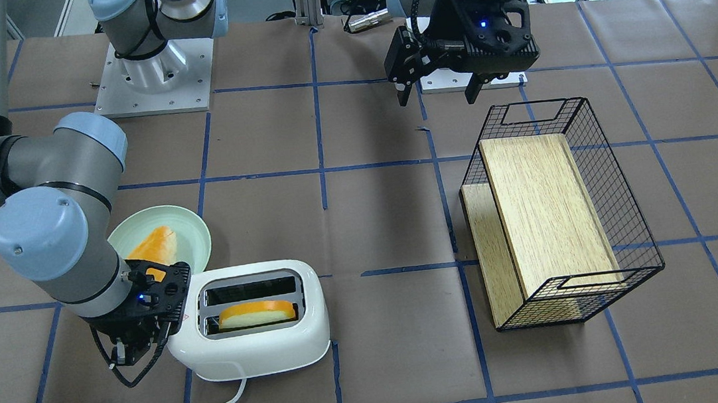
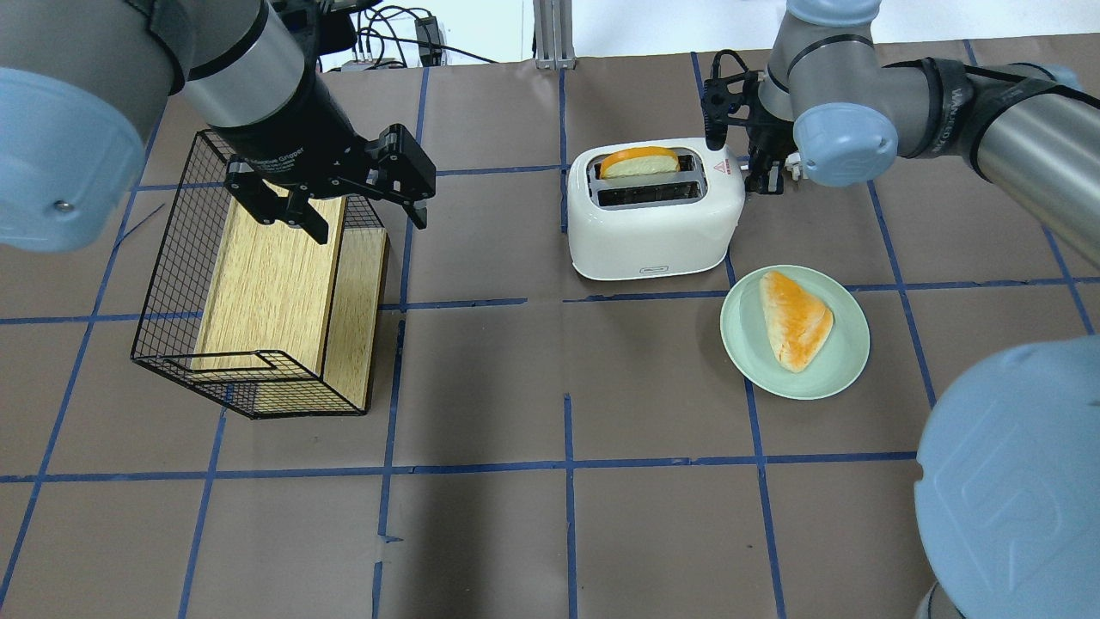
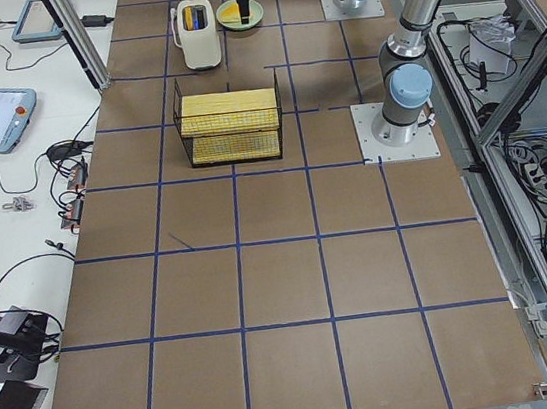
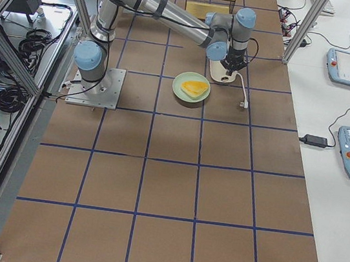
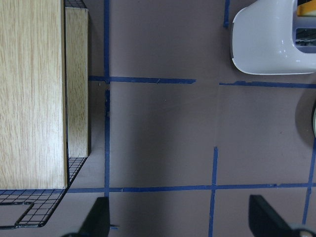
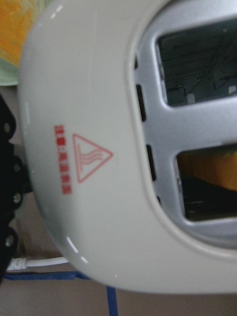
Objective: Press toaster with right arm
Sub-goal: 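Press the toaster lever down with the right gripper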
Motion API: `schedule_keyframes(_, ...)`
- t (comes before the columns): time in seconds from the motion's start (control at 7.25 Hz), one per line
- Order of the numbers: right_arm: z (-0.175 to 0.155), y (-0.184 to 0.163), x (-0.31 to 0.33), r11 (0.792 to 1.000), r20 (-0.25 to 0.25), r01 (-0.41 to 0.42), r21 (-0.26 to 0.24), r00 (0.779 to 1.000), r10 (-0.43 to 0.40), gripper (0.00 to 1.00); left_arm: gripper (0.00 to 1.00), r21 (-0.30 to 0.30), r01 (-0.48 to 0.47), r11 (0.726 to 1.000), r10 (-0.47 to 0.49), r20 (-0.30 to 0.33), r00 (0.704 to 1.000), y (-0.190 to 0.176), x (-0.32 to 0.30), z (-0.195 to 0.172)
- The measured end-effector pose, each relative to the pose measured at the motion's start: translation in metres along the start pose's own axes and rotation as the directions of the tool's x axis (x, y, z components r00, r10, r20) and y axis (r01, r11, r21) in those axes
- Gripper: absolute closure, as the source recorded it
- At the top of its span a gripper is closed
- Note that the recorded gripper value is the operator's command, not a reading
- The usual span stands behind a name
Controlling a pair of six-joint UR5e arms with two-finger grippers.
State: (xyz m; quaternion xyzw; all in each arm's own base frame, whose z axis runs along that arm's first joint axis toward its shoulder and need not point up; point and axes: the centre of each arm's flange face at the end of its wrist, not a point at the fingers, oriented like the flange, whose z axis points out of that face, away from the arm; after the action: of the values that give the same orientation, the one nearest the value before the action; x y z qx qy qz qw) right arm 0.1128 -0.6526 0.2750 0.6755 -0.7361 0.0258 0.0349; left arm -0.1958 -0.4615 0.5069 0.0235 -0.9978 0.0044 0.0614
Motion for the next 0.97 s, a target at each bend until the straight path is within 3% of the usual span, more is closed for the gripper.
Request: schedule_keyframes(0.97, 0.008, -0.0003, 0.0012, 1.0, 0.004, 0.001, 0.003, 1.0, -0.001, 0.93, 0.0, 0.001, 0.0, 1.0, 0.0, 0.0, 1.0, 0.0005, 0.0, -0.0006)
